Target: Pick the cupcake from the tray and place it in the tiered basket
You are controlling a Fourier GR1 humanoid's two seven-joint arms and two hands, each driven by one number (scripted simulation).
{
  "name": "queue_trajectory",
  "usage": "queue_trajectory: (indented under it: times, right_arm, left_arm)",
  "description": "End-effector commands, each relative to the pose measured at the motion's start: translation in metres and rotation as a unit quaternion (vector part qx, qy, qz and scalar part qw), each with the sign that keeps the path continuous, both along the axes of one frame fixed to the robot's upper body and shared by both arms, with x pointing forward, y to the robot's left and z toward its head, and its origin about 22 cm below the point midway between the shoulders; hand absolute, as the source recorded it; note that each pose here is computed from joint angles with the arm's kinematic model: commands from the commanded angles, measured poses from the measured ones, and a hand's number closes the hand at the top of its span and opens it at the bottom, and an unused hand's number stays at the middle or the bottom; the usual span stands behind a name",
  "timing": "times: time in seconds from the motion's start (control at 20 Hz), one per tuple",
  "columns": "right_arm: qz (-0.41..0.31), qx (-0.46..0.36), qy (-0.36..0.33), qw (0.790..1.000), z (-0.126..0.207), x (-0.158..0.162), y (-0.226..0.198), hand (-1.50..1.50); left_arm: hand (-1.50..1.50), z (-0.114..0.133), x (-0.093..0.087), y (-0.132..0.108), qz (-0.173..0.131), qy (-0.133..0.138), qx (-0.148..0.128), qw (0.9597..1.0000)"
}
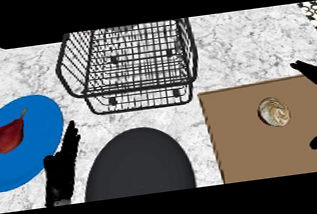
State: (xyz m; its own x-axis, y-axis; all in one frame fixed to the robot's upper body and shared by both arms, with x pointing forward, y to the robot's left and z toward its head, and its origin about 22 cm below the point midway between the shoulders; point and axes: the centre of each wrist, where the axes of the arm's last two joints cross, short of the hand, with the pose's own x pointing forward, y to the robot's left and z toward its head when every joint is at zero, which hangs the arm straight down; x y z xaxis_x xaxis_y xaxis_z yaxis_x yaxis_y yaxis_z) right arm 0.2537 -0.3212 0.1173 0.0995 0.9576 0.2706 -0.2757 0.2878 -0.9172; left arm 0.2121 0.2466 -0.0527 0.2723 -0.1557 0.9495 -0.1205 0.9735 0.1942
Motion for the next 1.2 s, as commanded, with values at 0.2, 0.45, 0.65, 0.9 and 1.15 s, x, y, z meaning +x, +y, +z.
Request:
queue_trajectory:
  times: [0.2,0.45,0.65,0.9,1.15]
  right_arm:
    - [0.012,0.005,0.023,1.000,-0.029,0.008,0.042,-1.50]
    - [-0.002,-0.043,0.068,0.997,-0.036,0.021,0.031,-1.50]
    - [-0.008,-0.073,0.106,0.992,-0.028,0.019,0.025,-1.50]
    - [-0.005,-0.073,0.108,0.991,-0.025,0.036,0.067,-1.50]
    - [-0.011,-0.077,0.120,0.990,-0.045,0.040,0.060,-1.50]
  left_arm:
    - [0.00,-0.019,0.005,0.013,0.015,0.003,-0.002,0.9999]
    - [0.00,0.006,-0.003,-0.010,0.004,-0.003,0.005,1.0000]
    - [0.00,-0.013,-0.007,-0.013,0.003,-0.010,-0.003,0.9999]
    - [0.00,0.009,0.006,0.005,-0.002,0.003,0.002,1.0000]
    - [0.00,-0.010,-0.002,-0.002,0.003,-0.005,0.002,1.0000]
